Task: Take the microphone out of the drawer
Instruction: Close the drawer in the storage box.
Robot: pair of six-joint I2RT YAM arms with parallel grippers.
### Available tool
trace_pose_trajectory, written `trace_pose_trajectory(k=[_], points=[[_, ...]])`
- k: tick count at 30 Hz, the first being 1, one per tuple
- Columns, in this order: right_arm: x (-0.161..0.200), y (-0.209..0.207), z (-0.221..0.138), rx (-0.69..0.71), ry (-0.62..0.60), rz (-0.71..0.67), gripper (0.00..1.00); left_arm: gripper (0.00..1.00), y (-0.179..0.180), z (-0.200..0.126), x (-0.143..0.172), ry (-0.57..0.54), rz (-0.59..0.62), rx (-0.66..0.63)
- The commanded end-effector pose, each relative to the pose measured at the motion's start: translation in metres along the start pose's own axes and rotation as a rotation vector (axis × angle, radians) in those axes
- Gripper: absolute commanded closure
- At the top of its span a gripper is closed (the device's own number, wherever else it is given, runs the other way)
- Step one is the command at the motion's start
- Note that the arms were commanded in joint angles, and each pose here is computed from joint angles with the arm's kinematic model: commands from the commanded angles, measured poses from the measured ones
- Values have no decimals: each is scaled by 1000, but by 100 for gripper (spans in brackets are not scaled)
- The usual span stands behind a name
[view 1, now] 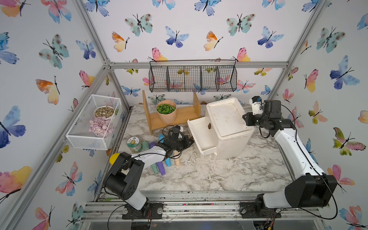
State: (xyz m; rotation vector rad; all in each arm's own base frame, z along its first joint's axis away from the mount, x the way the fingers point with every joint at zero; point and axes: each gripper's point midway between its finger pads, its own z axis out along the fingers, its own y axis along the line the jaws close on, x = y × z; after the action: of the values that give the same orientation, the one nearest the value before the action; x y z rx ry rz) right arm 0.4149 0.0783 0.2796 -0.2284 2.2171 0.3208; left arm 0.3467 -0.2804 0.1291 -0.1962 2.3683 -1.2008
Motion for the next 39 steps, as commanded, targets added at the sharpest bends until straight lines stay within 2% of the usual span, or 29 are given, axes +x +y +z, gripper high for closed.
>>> trace_pose_trajectory(k=[1, 10, 16, 22, 31, 39], points=[[4, 27, 2, -124, 44, 15, 94, 100, -35, 1, -13, -35, 115, 76], [5, 28, 5, -135, 62, -40, 96, 100, -26, -4, -29, -54, 111, 54], [6, 35, 6, -186, 73, -64, 96, 100, -15, -22, -18, -39, 168, -17], [8, 46, 9, -259, 88, -78, 96, 100, -3, -38, -20, -80, 184, -69], [10, 50, 10, -288, 97, -75, 96, 100, -10, -11, -36, -66, 157, -12], [13, 50, 13, -290, 105, -70, 96, 100, -31, 14, -28, -16, 135, 76]])
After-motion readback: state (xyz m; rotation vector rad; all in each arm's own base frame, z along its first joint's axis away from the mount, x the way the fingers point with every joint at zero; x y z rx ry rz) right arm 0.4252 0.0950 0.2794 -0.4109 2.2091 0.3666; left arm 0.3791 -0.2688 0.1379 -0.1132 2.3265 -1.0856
